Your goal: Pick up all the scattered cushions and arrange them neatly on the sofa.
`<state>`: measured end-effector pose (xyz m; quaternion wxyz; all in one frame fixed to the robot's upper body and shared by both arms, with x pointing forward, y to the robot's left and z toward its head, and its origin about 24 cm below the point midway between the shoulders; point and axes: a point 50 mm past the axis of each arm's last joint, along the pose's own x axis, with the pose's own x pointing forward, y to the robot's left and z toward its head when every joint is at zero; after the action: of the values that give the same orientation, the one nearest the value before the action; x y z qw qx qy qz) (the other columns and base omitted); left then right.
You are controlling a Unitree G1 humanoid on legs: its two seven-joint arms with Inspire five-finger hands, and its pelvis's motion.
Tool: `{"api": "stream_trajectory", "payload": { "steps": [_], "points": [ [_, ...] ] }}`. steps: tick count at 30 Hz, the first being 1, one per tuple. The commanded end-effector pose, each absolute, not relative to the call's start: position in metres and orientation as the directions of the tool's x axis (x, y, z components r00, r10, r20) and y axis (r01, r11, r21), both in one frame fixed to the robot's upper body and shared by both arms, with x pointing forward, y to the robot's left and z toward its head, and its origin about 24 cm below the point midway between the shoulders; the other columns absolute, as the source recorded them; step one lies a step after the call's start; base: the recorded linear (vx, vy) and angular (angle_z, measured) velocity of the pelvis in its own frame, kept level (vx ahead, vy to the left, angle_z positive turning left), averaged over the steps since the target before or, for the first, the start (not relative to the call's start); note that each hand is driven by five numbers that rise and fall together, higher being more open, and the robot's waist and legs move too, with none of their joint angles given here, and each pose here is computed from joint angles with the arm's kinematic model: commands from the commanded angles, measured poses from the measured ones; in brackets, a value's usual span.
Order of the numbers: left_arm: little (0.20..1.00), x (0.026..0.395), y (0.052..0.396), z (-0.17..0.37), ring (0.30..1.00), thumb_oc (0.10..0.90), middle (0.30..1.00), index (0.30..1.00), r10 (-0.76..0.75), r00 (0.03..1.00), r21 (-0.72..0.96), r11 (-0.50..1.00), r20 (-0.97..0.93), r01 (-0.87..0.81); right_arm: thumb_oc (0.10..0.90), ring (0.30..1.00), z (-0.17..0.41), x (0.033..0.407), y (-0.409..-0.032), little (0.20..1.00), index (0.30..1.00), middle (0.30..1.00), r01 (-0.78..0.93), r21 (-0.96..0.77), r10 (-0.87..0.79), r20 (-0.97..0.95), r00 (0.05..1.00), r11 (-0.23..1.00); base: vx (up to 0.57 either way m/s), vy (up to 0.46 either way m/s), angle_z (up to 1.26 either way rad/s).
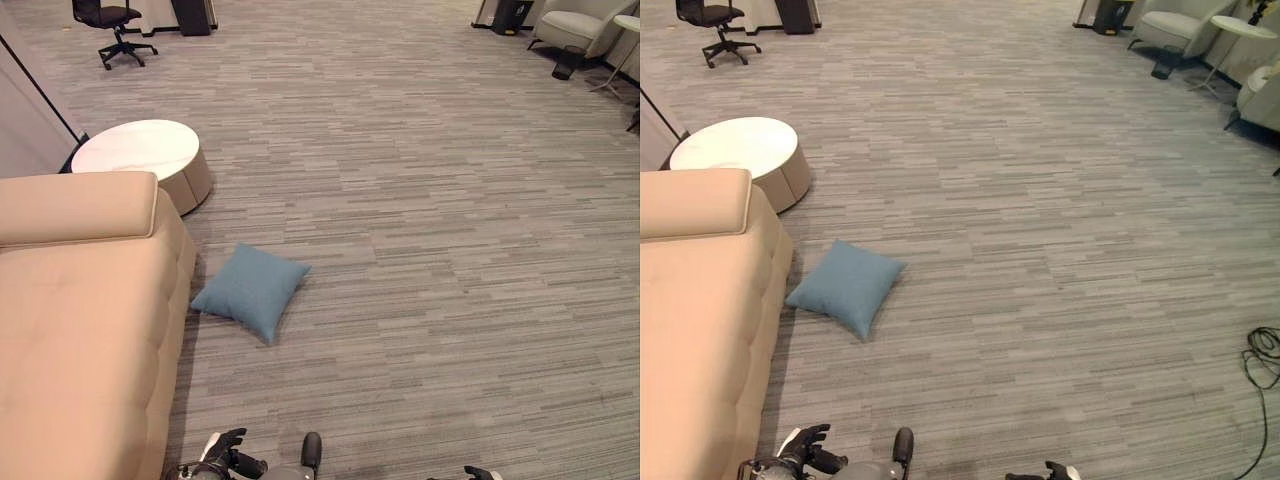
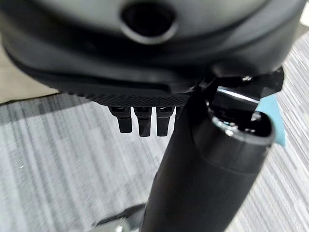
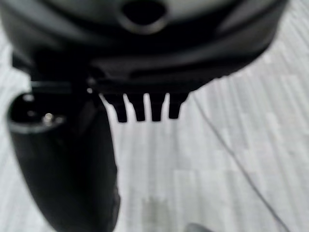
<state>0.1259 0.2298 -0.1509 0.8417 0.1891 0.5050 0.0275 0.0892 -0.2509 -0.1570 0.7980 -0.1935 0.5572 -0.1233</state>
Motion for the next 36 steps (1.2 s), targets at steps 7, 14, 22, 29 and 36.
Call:
{"api": "stream_trajectory", "payload": {
  "steps": [7, 14, 22, 29, 36],
  "points": [
    [0.900, 0.136, 0.231, -0.147, 0.900, 0.800, 0.900, 0.900, 0.251, 0.530, 0.372, 0.919, -0.810, 0.133, 0.800, 0.900, -0.143, 0.112, -0.275, 0.900, 0.900, 0.900, -0.004, -0.509, -0.459, -0.780, 0.425, 0.861, 0.27, -0.061, 0.30],
    [0.900, 0.130, 0.227, -0.150, 0.900, 0.800, 0.900, 0.900, 0.249, 0.511, 0.364, 0.921, -0.823, 0.137, 0.800, 0.900, -0.144, 0.107, -0.273, 0.900, 0.900, 0.900, -0.021, -0.506, -0.451, -0.787, 0.422, 0.862, 0.23, -0.165, 0.36],
    [0.900, 0.152, 0.213, -0.144, 0.900, 0.800, 0.900, 0.900, 0.191, 0.569, 0.339, 0.926, -0.800, 0.166, 0.800, 0.900, -0.139, 0.116, -0.280, 0.900, 0.900, 0.900, 0.056, -0.514, -0.484, -0.756, 0.441, 0.856, 0.09, -0.176, 0.41],
    [0.900, 0.137, 0.212, -0.151, 0.900, 0.800, 0.900, 0.900, 0.192, 0.520, 0.342, 0.916, -0.832, 0.210, 0.800, 0.900, -0.140, 0.109, -0.282, 0.900, 0.900, 0.900, 0.065, -0.521, -0.497, -0.759, 0.420, 0.851, 0.20, -0.004, 0.32],
    [0.900, 0.135, 0.221, -0.150, 0.900, 0.800, 0.900, 0.900, 0.222, 0.511, 0.352, 0.920, -0.831, 0.172, 0.800, 0.900, -0.145, 0.104, -0.275, 0.900, 0.900, 0.900, 0.011, -0.506, -0.466, -0.785, 0.408, 0.862, 0.16, 0.103, 0.02]
  ]
}}
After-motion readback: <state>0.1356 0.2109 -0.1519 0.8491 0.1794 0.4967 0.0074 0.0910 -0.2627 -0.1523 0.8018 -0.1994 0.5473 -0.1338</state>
